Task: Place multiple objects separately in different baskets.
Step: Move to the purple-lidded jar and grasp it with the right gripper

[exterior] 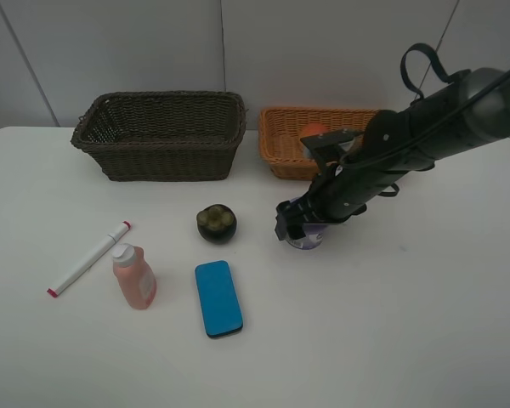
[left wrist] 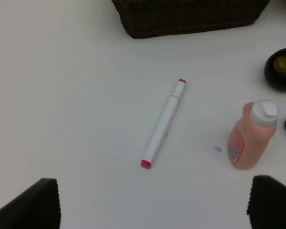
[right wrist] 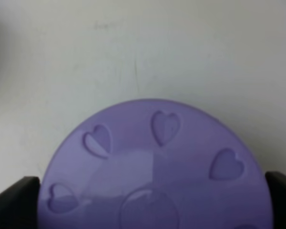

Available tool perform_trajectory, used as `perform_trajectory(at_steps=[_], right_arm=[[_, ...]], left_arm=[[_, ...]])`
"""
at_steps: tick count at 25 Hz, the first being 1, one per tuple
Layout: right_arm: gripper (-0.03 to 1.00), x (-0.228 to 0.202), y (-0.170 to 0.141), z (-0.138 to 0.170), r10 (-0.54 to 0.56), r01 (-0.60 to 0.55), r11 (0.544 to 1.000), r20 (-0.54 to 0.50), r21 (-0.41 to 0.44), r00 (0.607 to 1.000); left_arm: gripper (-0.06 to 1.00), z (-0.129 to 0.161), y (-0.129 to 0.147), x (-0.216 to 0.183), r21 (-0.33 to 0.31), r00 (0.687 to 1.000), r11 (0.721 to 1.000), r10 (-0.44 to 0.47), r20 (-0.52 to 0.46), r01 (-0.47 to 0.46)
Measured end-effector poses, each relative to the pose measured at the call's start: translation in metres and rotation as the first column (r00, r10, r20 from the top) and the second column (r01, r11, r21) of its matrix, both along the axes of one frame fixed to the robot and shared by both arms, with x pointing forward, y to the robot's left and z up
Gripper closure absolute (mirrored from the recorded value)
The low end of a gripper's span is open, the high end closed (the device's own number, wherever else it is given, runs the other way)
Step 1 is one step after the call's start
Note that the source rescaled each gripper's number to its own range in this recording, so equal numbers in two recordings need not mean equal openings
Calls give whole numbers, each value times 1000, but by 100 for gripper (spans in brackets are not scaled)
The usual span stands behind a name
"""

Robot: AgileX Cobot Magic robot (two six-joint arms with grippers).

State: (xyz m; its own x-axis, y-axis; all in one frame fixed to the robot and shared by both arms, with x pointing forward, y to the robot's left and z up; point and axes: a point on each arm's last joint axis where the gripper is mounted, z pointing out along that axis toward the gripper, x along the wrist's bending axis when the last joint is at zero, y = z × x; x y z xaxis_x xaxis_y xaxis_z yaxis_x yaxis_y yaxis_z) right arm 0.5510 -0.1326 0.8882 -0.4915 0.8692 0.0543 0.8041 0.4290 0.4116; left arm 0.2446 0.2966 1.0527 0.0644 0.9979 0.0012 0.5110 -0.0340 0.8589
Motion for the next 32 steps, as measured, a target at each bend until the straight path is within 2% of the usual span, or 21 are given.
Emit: perform_trajectory(at_steps=[2,3,4,5,32], right_arm=[[11,0,0,0,0,0,1000,0,0,1000],[21,0,0,0,0,0,1000,0,0,1000],[38,0,0,0,0,0,1000,0,0,1000],[46,0,0,0,-1,1,1000,0,1,1000],[46,0,0,1,0,0,1000,-1,1,1000]], left_arm=[[-6,0,0,0,0,1000,1000,0,0,0],[-6,0,0,0,0,1000,1000,0,0,0],[-6,0,0,0,0,1000,1000,0,0,0],[-6,0,0,0,0,1000,1000,0,0,0],[-6,0,0,0,0,1000,1000,0,0,0]])
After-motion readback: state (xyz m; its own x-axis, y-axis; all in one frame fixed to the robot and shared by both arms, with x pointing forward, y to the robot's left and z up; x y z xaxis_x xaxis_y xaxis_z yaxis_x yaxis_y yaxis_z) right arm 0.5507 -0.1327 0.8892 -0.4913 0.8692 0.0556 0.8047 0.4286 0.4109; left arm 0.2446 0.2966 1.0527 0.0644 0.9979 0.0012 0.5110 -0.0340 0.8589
